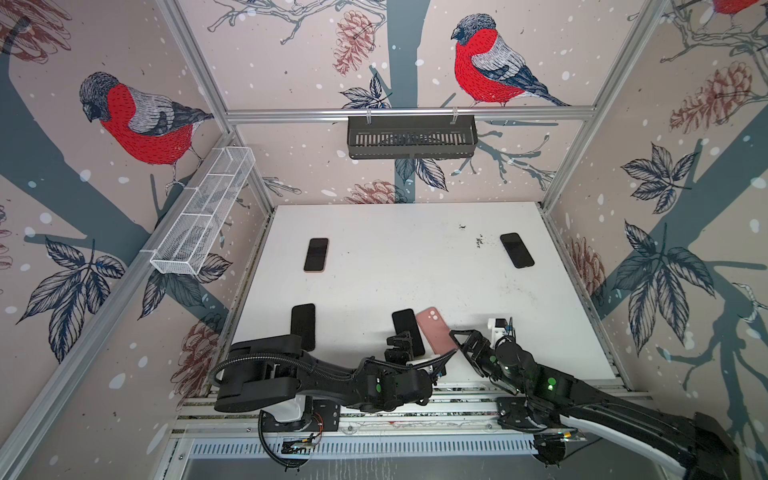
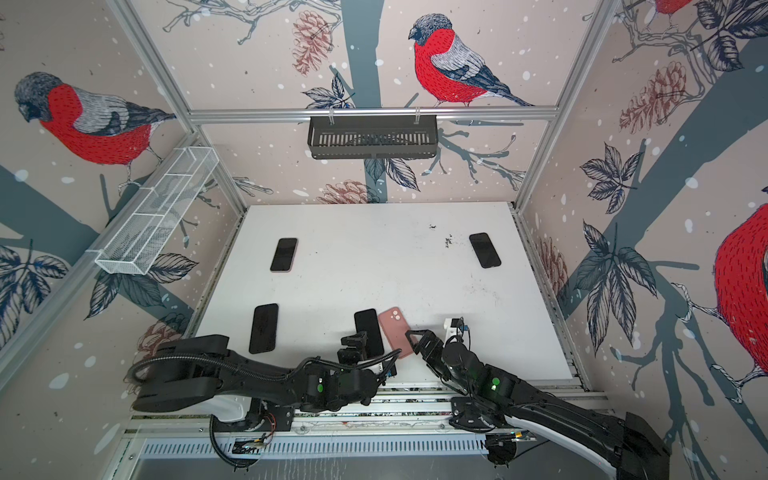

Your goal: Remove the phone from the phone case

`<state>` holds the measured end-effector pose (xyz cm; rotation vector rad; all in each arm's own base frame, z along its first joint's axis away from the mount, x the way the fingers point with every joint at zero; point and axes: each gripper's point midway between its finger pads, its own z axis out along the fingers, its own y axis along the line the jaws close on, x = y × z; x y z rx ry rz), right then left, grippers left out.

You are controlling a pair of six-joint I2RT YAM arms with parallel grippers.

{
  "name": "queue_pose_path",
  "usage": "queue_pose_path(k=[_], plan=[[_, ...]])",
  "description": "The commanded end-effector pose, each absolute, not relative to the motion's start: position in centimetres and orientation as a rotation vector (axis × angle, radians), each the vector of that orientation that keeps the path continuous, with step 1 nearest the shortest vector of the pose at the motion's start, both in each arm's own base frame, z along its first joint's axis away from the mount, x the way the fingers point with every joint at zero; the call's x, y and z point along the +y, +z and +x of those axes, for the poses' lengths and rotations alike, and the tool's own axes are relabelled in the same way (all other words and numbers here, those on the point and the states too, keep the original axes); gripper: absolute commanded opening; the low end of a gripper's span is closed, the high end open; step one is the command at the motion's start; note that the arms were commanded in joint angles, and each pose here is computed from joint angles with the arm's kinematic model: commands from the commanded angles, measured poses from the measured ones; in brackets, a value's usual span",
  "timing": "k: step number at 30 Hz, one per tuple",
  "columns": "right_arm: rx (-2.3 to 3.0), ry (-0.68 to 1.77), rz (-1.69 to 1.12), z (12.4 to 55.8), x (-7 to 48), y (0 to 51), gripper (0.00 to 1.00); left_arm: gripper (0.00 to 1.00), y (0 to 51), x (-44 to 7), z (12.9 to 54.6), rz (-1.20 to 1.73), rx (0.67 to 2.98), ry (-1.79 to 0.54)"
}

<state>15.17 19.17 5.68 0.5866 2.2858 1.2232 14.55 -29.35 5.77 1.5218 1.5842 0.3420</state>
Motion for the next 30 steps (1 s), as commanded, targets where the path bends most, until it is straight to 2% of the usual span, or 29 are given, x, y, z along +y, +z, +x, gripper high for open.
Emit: queue_pose_path(k=[1, 8, 13, 21, 26, 30], plan=[[2.342, 1.077, 0.489, 15.1, 18.2, 4.4, 0.99, 0.99, 7.3, -30.0, 14.3, 1.466, 1.620, 0.264], [2.357, 0.954, 0.314, 16.3, 18.7, 5.8, 0.97, 0.98, 14.5, -31.3, 15.1, 1.090, 1.756, 0.031], [2.396, 0.728, 0.165, 17.8, 18.7, 6.5, 0.92, 0.99, 16.9, -30.3, 16.2, 0.858, 1.898, -0.107], [2.464, 0.498, -0.005, 20.7, 19.4, 6.1, 0.70, 0.98, 19.8, -26.7, 18.0, 0.526, 1.994, -0.241], [2.536, 0.464, -0.102, 21.3, 20.7, 4.6, 0.56, 0.98, 20.7, -25.9, 17.7, 0.455, 2.003, -0.318], [2.573, 0.441, -0.124, 21.3, 21.0, 3.0, 0.51, 0.98, 20.3, -25.1, 17.7, 0.436, 2.022, -0.294]])
